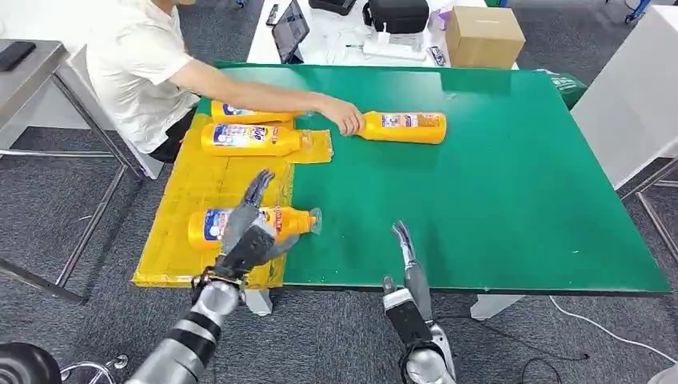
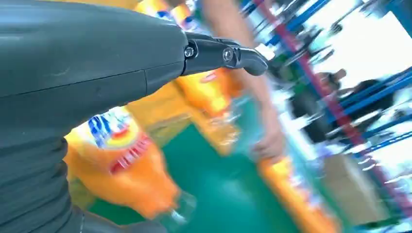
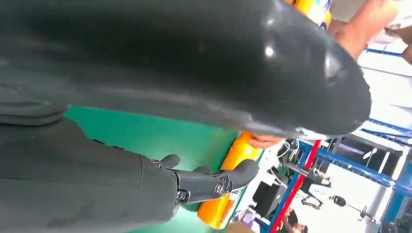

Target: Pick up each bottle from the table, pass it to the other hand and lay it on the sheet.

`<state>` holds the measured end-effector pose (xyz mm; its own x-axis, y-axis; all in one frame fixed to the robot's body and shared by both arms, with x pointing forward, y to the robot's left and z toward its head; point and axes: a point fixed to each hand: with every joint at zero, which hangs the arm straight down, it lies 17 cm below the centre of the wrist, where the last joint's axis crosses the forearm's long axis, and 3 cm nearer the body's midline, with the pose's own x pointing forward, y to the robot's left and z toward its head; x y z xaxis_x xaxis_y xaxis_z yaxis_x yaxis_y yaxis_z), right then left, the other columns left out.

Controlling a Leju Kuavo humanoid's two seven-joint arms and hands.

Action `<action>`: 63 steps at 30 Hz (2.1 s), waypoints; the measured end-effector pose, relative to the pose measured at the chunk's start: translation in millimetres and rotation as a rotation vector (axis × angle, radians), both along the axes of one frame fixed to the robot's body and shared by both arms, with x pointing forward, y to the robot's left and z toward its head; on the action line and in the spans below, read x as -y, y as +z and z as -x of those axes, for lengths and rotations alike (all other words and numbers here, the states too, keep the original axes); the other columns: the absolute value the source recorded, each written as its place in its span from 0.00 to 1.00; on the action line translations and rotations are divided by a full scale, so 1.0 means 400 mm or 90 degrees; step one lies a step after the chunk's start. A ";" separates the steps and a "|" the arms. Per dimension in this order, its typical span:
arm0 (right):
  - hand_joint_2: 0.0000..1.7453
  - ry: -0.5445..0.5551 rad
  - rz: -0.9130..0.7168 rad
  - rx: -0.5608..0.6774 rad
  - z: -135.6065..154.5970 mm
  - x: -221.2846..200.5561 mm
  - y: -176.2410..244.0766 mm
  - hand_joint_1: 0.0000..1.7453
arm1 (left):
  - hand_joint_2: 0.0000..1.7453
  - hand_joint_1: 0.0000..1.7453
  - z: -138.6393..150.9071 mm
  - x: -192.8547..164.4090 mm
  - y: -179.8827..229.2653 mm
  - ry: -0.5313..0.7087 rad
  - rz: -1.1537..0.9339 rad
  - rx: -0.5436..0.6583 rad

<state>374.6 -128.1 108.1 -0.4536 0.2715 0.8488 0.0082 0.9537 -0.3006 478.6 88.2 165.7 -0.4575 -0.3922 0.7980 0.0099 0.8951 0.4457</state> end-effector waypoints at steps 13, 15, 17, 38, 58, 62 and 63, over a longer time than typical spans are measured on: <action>1.00 -0.047 0.503 0.195 0.013 0.009 -0.024 0.00 | 1.00 0.00 0.128 0.059 0.132 -0.010 0.245 0.027; 1.00 -0.070 0.617 0.205 -0.014 0.072 -0.052 0.00 | 1.00 0.00 0.153 0.094 0.119 -0.035 0.256 0.013; 1.00 -0.129 0.615 0.172 -0.049 0.165 -0.047 0.00 | 1.00 0.00 0.174 0.120 0.111 -0.053 0.258 0.007; 1.00 -0.204 0.706 0.052 -0.228 0.361 -0.107 0.00 | 1.00 0.00 0.249 0.271 0.102 -0.181 0.192 -0.024; 1.00 -0.126 0.690 -0.128 -0.315 0.306 -0.225 0.00 | 1.00 0.00 0.244 0.297 0.099 -0.209 0.197 -0.056; 1.00 -0.114 0.709 -0.161 -0.337 0.302 -0.234 0.00 | 1.00 0.00 0.245 0.308 0.084 -0.220 0.189 -0.081; 1.00 -0.108 0.717 -0.167 -0.340 0.299 -0.236 0.00 | 1.00 0.00 0.245 0.311 0.080 -0.224 0.188 -0.089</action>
<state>510.6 -247.6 13.8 -0.1854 0.9707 0.1527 -0.0782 0.1403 -0.9870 380.6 -36.3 197.6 -0.4026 0.0198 0.9152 0.3762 0.9150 0.1458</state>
